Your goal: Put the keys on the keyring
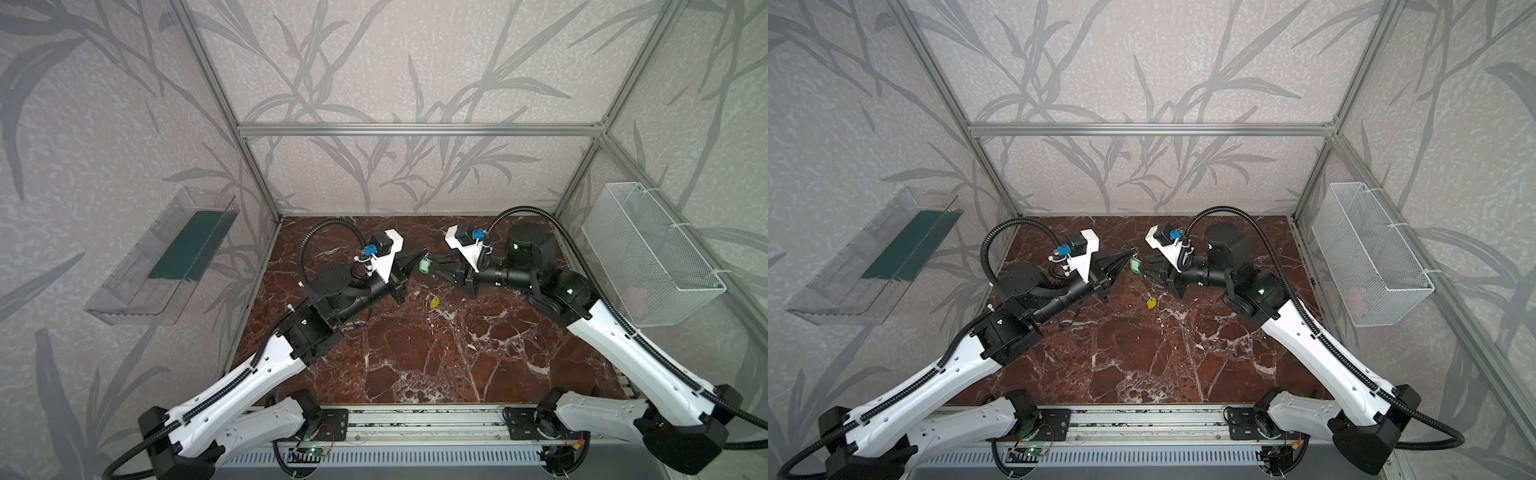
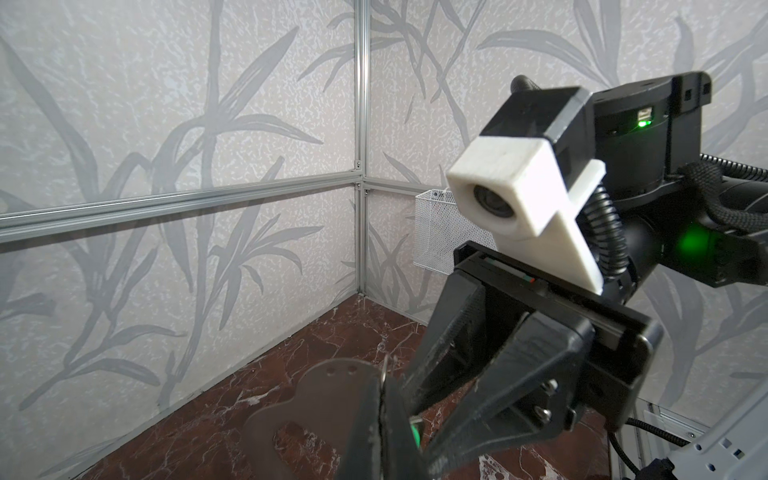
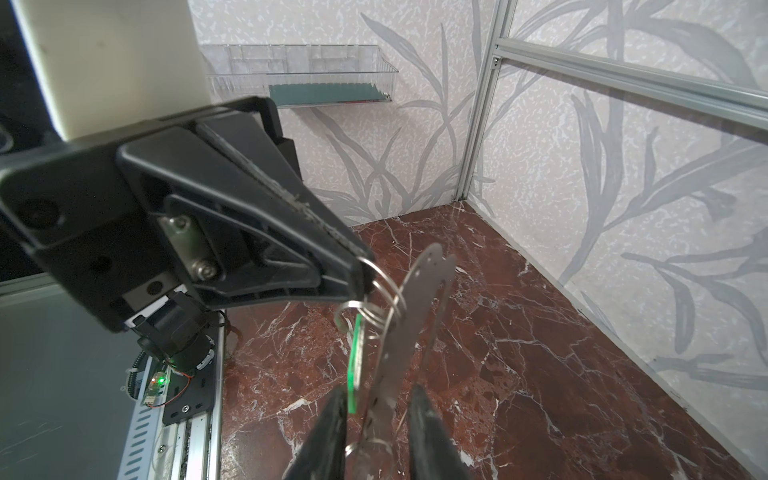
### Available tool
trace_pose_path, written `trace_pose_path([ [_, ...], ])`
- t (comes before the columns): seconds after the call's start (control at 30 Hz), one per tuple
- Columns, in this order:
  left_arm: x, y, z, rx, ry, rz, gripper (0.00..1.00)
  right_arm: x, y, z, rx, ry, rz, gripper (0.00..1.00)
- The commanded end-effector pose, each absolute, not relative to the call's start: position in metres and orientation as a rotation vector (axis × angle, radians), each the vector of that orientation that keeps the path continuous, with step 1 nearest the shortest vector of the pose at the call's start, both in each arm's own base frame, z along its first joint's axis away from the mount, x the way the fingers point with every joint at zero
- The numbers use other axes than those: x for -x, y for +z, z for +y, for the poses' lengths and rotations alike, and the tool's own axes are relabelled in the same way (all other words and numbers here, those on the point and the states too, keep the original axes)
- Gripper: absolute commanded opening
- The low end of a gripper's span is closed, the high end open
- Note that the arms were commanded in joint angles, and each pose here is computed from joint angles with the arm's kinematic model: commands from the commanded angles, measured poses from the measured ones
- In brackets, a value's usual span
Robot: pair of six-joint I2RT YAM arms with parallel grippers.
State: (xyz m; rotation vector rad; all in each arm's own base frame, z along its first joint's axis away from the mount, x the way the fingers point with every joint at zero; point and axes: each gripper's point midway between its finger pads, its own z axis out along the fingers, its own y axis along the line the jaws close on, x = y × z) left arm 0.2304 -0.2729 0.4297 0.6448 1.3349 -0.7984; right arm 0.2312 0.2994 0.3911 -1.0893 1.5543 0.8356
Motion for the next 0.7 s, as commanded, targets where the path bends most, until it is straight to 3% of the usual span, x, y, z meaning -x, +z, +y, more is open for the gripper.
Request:
trace_pose_path([
  [0.0,-0.22,0.452,-0.266,-0.624,-0.829,1.236,0.0,-0.234,0.392,0.299,1.078,0.818,1.559,0.24],
  [0.67,-0.2,0.456,-0.266,-0.668,-0.899,1.144,0.0,-0.238,0.394,0.305,1.079,0.726,1.55,0.2],
])
